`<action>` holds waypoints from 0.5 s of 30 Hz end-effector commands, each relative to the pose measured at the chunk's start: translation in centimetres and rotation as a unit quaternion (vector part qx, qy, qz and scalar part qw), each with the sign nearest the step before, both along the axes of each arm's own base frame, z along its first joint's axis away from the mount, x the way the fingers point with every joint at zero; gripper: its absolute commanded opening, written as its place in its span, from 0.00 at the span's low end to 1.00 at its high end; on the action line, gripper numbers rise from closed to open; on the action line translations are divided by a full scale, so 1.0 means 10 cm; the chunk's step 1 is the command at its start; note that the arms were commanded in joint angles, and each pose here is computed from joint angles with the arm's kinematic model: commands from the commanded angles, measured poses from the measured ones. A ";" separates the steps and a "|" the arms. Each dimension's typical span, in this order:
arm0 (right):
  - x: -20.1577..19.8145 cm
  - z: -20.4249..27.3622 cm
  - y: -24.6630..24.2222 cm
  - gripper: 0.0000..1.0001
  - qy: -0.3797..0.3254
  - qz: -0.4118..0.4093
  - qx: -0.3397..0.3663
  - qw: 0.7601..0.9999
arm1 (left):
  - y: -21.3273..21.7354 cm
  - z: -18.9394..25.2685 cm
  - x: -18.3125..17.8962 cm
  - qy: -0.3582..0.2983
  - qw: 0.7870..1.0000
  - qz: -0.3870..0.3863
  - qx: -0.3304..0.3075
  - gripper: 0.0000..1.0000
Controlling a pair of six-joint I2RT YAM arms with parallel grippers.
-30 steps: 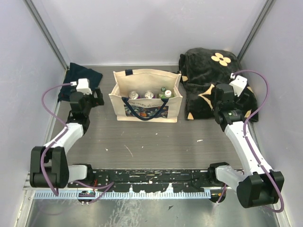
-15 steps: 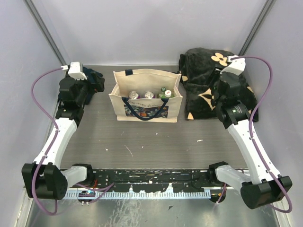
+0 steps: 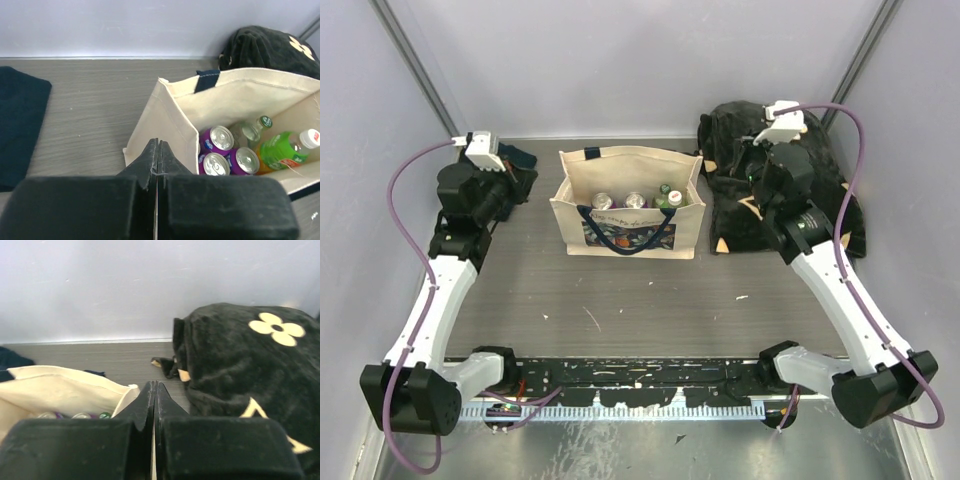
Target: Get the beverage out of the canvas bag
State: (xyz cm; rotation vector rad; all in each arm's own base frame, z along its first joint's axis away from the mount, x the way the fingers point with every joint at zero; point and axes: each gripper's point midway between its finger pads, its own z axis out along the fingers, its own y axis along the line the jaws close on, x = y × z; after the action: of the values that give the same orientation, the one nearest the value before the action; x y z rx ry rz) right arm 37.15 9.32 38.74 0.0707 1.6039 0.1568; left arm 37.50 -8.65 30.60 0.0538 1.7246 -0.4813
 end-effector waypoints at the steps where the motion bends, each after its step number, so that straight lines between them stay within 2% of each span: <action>1: 0.05 0.30 0.39 0.01 -0.033 0.094 0.012 0.995 | -0.14 0.10 -0.13 0.003 0.999 -0.042 -0.005 0.00; 3: 0.09 0.23 0.53 0.03 -0.016 0.118 0.013 0.993 | -0.16 0.06 -0.18 0.013 0.999 -0.051 0.001 0.00; 6: 0.12 0.12 0.72 0.08 0.003 0.139 0.008 0.990 | -0.07 0.03 -0.20 0.014 1.000 -0.017 -0.003 0.00; 11: 0.09 -0.05 1.10 0.08 0.027 0.165 0.005 0.986 | -0.02 0.05 -0.23 0.013 1.000 -0.006 0.003 0.00; 13: 0.07 -0.13 1.25 0.08 0.039 0.177 0.003 0.983 | -0.06 0.10 -0.24 0.011 1.000 -0.017 0.003 0.08; 15: 0.04 -0.23 1.38 0.08 0.053 0.187 0.003 0.981 | -0.12 0.14 -0.26 0.011 0.999 -0.037 -0.002 0.10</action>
State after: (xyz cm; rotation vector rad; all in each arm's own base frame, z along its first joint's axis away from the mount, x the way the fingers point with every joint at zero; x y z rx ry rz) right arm 38.11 21.09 34.22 -0.2247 1.7536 0.3977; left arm 35.36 -9.13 30.54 0.0665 1.7638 -0.5034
